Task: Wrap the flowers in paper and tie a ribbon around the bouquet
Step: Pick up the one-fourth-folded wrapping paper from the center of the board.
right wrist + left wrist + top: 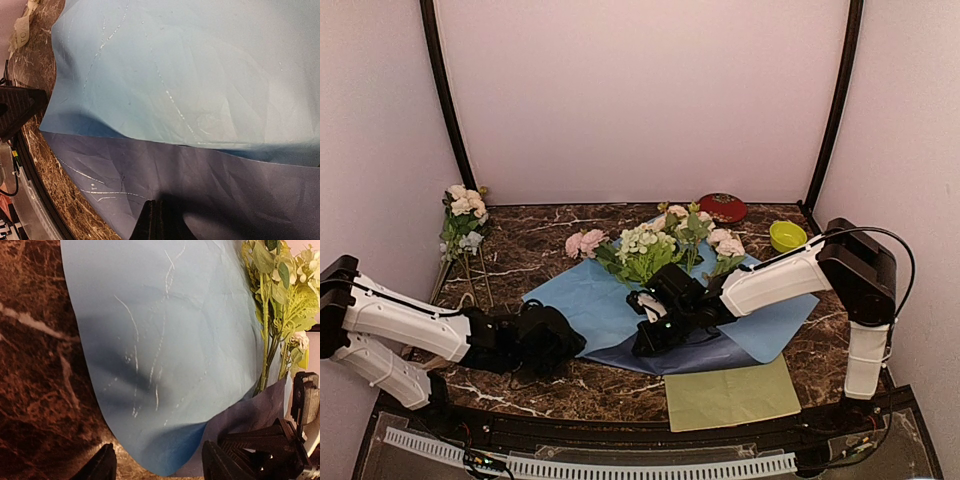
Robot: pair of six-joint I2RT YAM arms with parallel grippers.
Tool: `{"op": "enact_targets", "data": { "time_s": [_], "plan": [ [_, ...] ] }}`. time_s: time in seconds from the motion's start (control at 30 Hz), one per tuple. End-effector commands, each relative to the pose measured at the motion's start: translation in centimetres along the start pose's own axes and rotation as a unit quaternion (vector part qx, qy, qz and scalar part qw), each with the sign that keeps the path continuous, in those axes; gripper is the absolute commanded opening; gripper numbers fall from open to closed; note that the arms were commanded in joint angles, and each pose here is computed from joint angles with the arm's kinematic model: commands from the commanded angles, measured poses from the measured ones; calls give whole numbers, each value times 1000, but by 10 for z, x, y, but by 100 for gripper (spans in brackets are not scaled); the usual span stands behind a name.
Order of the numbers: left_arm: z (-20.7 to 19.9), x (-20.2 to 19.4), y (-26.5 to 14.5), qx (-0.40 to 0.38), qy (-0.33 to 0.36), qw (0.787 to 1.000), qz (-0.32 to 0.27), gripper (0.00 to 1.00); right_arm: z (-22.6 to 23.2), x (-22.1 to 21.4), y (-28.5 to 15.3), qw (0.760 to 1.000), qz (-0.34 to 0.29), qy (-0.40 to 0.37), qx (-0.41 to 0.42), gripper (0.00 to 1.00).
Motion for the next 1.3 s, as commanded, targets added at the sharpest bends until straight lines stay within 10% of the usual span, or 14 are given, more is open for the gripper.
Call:
{"op": "enact_targets", "data": {
  "time_s": [0.0,0.97,1.27],
  "plan": [
    [5,-10,5,8,-31,999,28,61,-6,-9,0,1000,16,7,-14,0],
    [9,-48,18,39,-63,996,49,69,-6,-12,-4,1000,20,3,-19,0],
    [11,-36,24,49,-55,997,-30,67,-5,-12,-5,1000,20,2,-17,0]
  ]
}}
Point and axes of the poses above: each gripper's point midway between its finger pads, its own y axis out along the fingers, its own z axis along the line the jaws close on, x = y × z, the point moved 9 cm from there along -y, back along the fingers, and after that the axes turned 3 degrees about -y, right-handed, at the moved point
